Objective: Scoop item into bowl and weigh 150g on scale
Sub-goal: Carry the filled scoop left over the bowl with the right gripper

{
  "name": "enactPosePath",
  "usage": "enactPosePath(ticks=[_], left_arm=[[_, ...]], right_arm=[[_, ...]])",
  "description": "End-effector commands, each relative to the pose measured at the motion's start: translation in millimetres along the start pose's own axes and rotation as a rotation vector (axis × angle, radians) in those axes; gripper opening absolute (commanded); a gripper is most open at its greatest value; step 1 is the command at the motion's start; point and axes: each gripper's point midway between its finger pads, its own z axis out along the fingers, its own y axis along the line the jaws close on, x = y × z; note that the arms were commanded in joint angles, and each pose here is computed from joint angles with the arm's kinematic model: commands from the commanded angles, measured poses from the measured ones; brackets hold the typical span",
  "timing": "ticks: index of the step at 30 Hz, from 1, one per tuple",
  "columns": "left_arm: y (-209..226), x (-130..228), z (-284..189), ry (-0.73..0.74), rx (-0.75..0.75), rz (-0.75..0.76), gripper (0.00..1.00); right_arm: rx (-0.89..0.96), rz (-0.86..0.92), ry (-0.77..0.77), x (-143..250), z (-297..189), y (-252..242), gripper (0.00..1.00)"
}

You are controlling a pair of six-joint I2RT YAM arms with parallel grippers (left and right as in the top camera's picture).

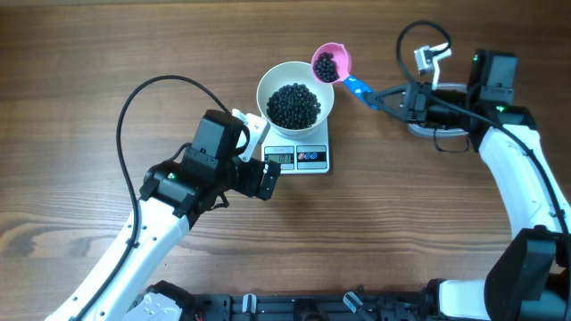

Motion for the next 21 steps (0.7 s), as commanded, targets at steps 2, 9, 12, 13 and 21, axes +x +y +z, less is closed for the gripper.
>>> enactPosePath(ticks=[2, 9, 12, 13, 21], left_arm=[[-0.9, -7.2, -2.6, -0.017, -0.005, 0.003, 1.00], [-0.9, -7.2, -2.6, -0.017, -0.005, 0.003, 1.00], [-0.9, -7.2, -2.6, -0.017, -0.005, 0.003, 1.00], [-0.9, -7.2, -2.6, -0.017, -0.005, 0.003, 1.00], [-0.9, -7.2, -2.6, -0.017, -0.005, 0.003, 1.00]], right_arm=[[0.072, -0.103, 0.031, 6.8, 17.5, -12.0, 0.04], [0.229, -0.216, 0.116, 27.7, 39.5, -31.5, 0.04], [0.282, -0.256, 0.175, 41.9, 46.8, -37.6, 0.04], [0.287, -0.264, 0.187, 44.8, 48.8, -37.8, 0.04], [0.345, -0.358, 0.235, 53.7, 60.6, -39.4, 0.04]])
